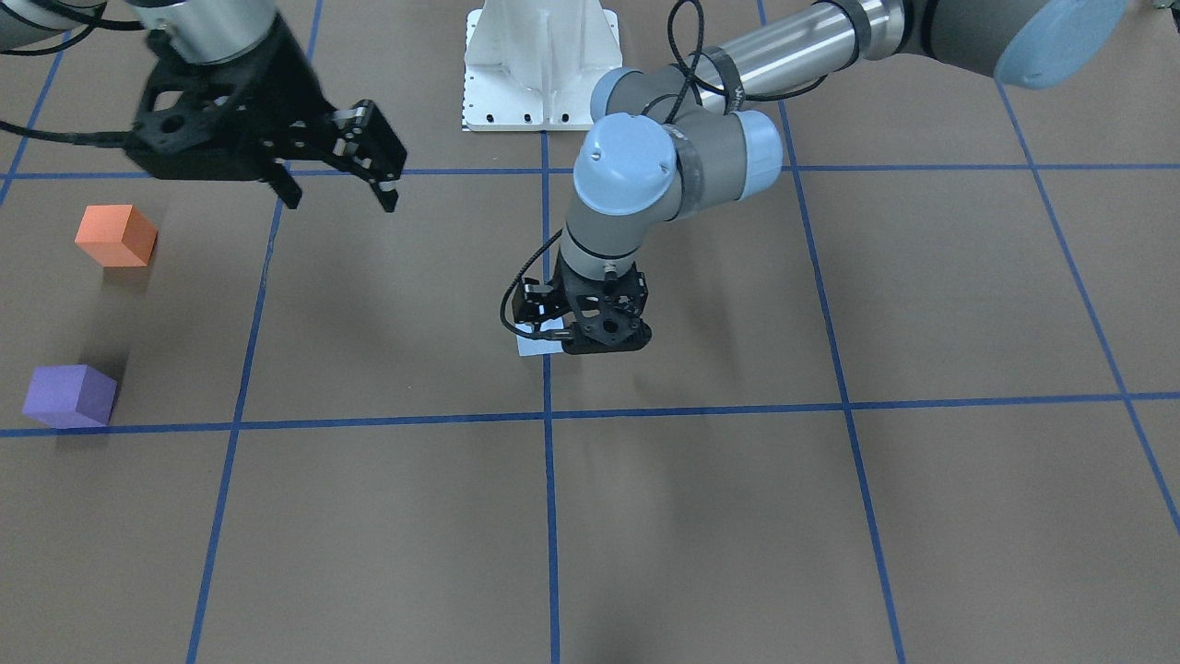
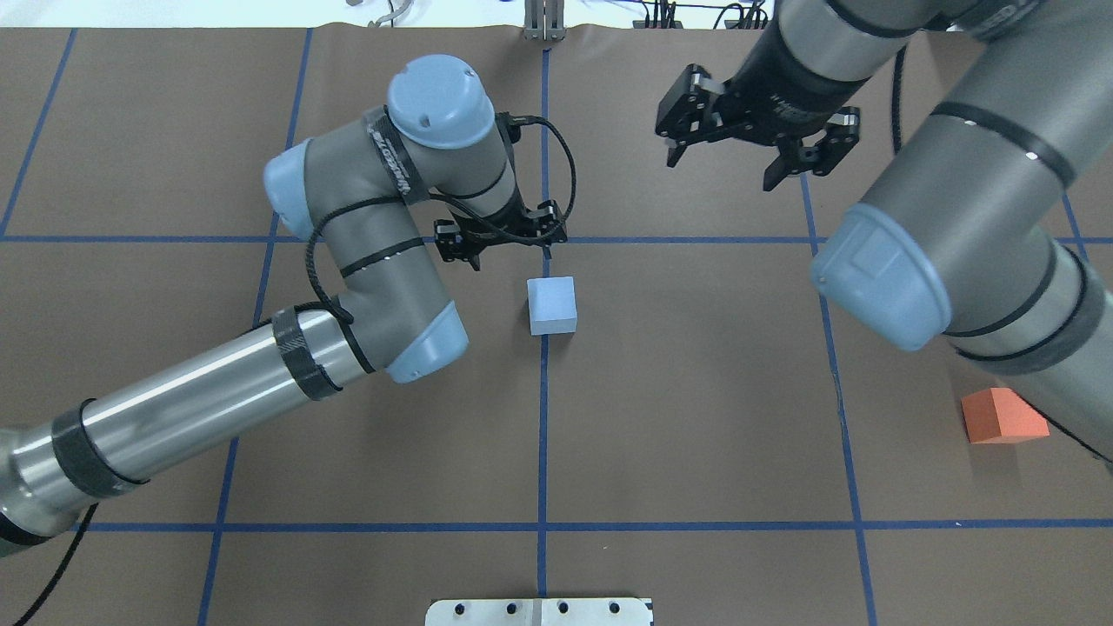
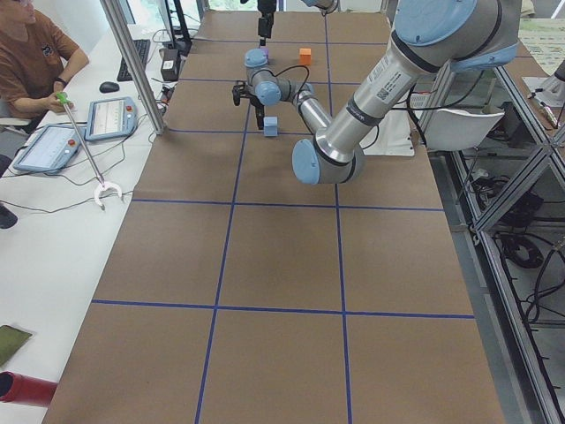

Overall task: Place blue block between orange and purple blocks
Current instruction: 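Release the blue cube and withdraw the left arm while the right arm reaches in, then lower the right gripper onto the light blue cube and close it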

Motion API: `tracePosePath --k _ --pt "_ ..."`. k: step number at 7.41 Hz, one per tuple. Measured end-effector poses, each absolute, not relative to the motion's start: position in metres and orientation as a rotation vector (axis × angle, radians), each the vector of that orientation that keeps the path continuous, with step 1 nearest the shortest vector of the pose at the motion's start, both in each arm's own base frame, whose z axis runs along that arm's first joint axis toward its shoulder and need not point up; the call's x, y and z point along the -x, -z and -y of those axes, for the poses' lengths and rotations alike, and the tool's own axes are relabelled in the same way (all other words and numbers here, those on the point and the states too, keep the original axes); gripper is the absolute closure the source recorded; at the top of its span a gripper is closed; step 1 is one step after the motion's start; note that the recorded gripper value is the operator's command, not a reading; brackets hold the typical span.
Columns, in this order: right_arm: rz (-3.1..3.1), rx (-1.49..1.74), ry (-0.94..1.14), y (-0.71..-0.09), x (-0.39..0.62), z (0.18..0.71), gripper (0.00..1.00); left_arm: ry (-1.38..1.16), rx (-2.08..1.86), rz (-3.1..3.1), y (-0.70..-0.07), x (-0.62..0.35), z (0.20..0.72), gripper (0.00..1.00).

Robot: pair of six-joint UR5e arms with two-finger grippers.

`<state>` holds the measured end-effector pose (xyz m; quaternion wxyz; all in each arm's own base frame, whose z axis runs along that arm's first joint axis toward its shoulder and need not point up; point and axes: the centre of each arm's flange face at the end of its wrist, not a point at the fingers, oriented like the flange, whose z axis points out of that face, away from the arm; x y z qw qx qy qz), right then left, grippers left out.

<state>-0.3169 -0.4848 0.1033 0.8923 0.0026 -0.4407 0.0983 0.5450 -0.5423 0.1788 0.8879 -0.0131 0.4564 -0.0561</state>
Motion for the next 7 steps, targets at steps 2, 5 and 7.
tracePosePath --k 2,5,7 --pt "0.879 -0.01 -0.195 -0.07 0.391 0.475 0.0 0.089 0.006 -0.917 -0.256 -0.469 0.565 0.0" --pt "0.85 -0.07 -0.152 -0.073 0.494 0.484 0.0 -0.017 -0.095 -0.837 -0.39 -0.303 0.563 0.0" --pt "0.802 -0.099 -0.095 -0.108 0.537 0.488 0.0 -0.059 -0.123 -0.834 -0.437 -0.214 0.571 0.0"
